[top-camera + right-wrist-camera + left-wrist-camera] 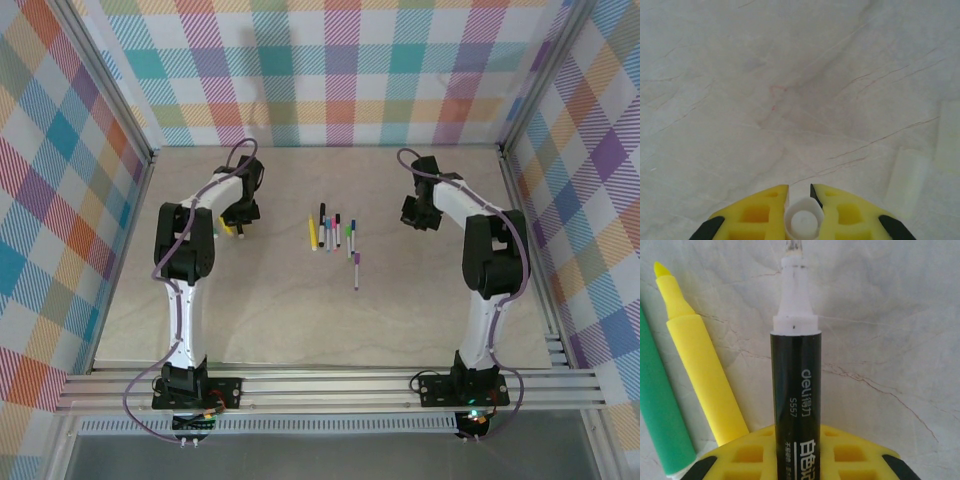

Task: Open the pen caps

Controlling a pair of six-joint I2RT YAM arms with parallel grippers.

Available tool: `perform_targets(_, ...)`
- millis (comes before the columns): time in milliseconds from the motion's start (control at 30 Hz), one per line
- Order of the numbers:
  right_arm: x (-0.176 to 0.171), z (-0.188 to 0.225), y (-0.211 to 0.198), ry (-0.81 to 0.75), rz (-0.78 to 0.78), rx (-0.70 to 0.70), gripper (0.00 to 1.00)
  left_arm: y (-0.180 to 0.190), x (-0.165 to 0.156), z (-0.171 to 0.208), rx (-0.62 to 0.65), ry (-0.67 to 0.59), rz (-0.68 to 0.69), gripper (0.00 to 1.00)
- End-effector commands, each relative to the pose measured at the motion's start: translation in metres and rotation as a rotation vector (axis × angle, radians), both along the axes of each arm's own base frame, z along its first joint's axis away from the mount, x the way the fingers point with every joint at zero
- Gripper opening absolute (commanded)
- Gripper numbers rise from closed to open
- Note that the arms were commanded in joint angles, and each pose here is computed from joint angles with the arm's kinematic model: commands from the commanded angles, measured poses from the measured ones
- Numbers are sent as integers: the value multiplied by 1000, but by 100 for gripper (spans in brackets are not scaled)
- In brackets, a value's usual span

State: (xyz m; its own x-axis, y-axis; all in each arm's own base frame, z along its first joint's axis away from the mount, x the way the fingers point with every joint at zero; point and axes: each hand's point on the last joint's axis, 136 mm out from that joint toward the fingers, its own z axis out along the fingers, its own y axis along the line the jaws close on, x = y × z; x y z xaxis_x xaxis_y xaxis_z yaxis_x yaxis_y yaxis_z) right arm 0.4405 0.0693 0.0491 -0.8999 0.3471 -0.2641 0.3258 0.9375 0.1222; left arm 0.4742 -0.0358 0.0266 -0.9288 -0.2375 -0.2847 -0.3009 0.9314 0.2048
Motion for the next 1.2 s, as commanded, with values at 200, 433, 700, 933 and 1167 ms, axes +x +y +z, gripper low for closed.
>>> perform_targets(200, -3, -11, -16, 57, -7, -64, 19, 5, 0, 28, -11, -94, 50, 21)
perform_targets(433, -6, -18, -19, 81, -16, -77, 21, 5, 3, 43, -4, -106, 44, 28)
perform_targets(700, -12, -21, -27, 109, -18, -124, 26, 0, 5, 52, -27, -132, 42, 28)
perform_targets(933, -15, -20, -29, 118, -18, -132, 33, -14, 5, 81, -45, -196, 15, 28)
perform_targets(1167, -16, 6, -26, 61, -25, -107, 33, -46, -6, 112, -74, -270, -47, 28)
